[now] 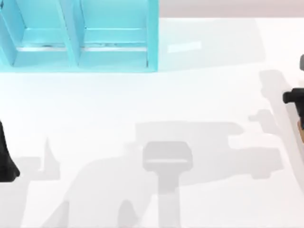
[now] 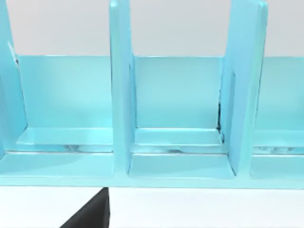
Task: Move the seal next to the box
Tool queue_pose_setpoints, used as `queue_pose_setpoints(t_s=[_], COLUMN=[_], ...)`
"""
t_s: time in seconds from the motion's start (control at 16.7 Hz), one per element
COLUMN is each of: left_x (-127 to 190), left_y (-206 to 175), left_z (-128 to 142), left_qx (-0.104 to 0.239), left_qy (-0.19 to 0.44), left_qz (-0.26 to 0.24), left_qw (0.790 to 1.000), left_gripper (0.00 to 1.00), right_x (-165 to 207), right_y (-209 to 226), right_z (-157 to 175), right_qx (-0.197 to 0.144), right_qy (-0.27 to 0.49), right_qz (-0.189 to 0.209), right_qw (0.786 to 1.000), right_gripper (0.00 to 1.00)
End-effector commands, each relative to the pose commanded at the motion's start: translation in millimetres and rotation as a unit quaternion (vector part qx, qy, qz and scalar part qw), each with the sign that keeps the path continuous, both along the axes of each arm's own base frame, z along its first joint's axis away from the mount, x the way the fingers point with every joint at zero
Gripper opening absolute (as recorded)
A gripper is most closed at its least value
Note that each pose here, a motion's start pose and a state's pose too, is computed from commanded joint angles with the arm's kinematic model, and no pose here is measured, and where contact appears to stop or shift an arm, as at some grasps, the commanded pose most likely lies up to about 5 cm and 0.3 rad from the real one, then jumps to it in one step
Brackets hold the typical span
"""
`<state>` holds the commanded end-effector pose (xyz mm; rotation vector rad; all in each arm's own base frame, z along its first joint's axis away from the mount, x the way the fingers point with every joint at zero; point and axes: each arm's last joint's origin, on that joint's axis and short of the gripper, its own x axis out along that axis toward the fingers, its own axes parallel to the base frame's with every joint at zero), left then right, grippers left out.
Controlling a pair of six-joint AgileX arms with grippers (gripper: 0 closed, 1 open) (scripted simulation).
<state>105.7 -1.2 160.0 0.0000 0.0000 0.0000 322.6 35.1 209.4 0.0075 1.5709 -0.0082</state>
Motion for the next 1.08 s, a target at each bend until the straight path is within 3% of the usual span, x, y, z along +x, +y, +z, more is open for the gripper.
queue_pose_setpoints(t_s=[0.72,1.08], left_x=[0.0,0.0], left_y=[0.0,0.0], left_z=[0.0,0.0], left_qx=[0.000,0.000], left_qy=[0.000,0.000], left_qz=[0.000,0.000], left_qw=[1.000,1.000], left_gripper=[1.00,1.00], right_x=[0.0,0.0], right_y=[0.0,0.0], right_z=[0.0,0.0], right_qx=[0.000,0.000], right_qy=[0.000,0.000], right_qz=[0.000,0.000], right_qw=[1.000,1.000], right_gripper=[0.98,1.00])
